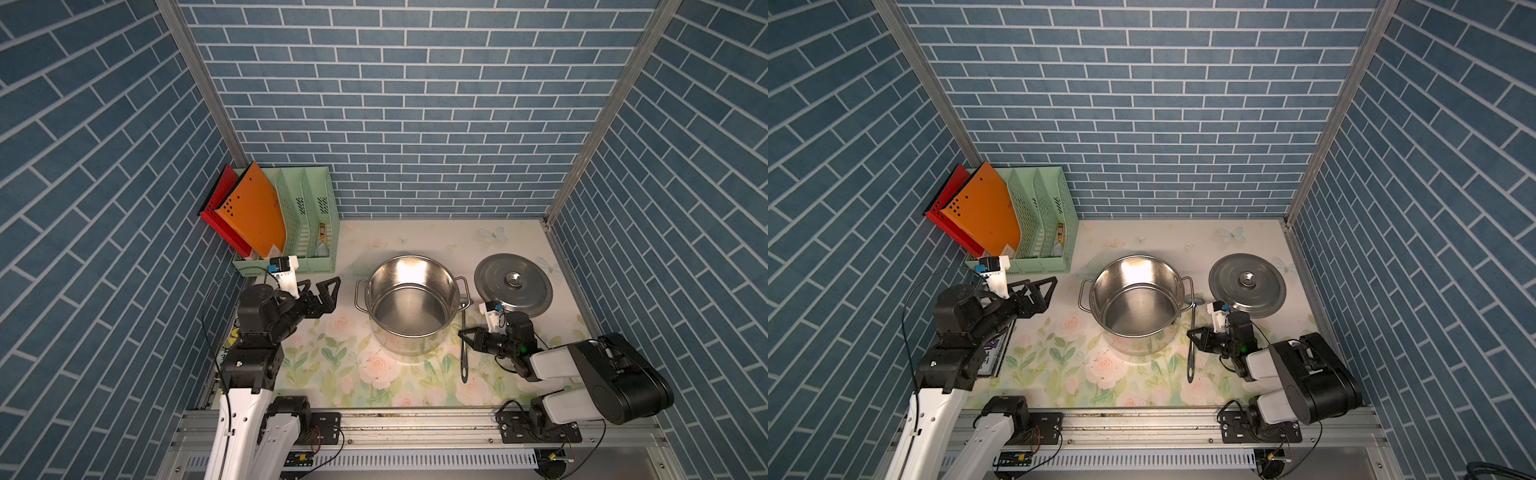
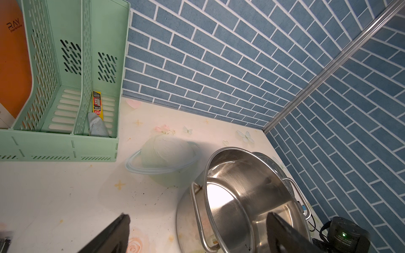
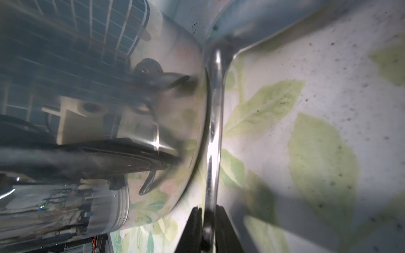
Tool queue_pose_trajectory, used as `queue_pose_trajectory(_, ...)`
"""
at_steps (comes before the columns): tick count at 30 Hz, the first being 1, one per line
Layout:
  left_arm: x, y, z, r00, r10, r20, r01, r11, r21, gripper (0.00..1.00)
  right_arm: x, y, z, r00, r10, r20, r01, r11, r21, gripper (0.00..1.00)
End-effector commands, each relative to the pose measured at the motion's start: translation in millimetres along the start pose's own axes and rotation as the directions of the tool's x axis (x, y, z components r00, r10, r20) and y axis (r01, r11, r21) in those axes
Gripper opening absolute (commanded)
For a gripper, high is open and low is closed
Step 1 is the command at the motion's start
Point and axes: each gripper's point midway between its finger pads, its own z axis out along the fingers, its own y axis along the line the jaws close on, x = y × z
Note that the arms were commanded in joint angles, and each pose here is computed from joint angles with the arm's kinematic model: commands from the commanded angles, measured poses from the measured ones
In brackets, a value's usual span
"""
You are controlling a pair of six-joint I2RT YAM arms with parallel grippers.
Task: Stir the soup with a spoon
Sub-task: Pick up the spoon from the center of the board.
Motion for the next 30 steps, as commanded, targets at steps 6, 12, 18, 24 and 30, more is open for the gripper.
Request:
queue_pose_trajectory(6, -17.6, -8.9, -7.1, 0.999, 0.026, 0.039, -0.027, 1.0, 0.009, 1.0, -5.7, 9.6, -0.8, 1.0, -0.006, 0.004, 0.006, 0.999, -0.031, 0.0)
queue_pose_trajectory(12, -34.3, -21.0, -7.5, 0.995, 0.058, 0.075, -0.062, 0.997, 0.051, 1.0, -34.0, 18.0, -24.0, 0.996, -0.039, 0.076, 0.038, 0.999, 0.012, 0.0)
queue_pose_trajectory(18, -65.5, -39.7, -11.5, 0.978, 0.089, 0.191, -0.112, 0.987, 0.115, 1.0, -87.2, 35.3, -75.0, 0.975, -0.104, 0.197, 0.088, 0.992, 0.091, 0.0)
queue_pose_trajectory(24, -98.8, -74.6, -16.6, 0.945, 0.059, 0.321, -0.142, 0.96, 0.242, 1.0, -128.3, 74.7, -114.9, 0.957, -0.167, 0.236, 0.147, 0.984, 0.102, 0.0)
queue_pose_trajectory(30, -93.1, -141.0, -0.5, 0.842, 0.311, 0.442, -0.439, 0.87, 0.225, 1.0, -129.2, 154.5, -135.8, 0.968, -0.188, 0.165, 0.214, 0.964, -0.158, 0.0)
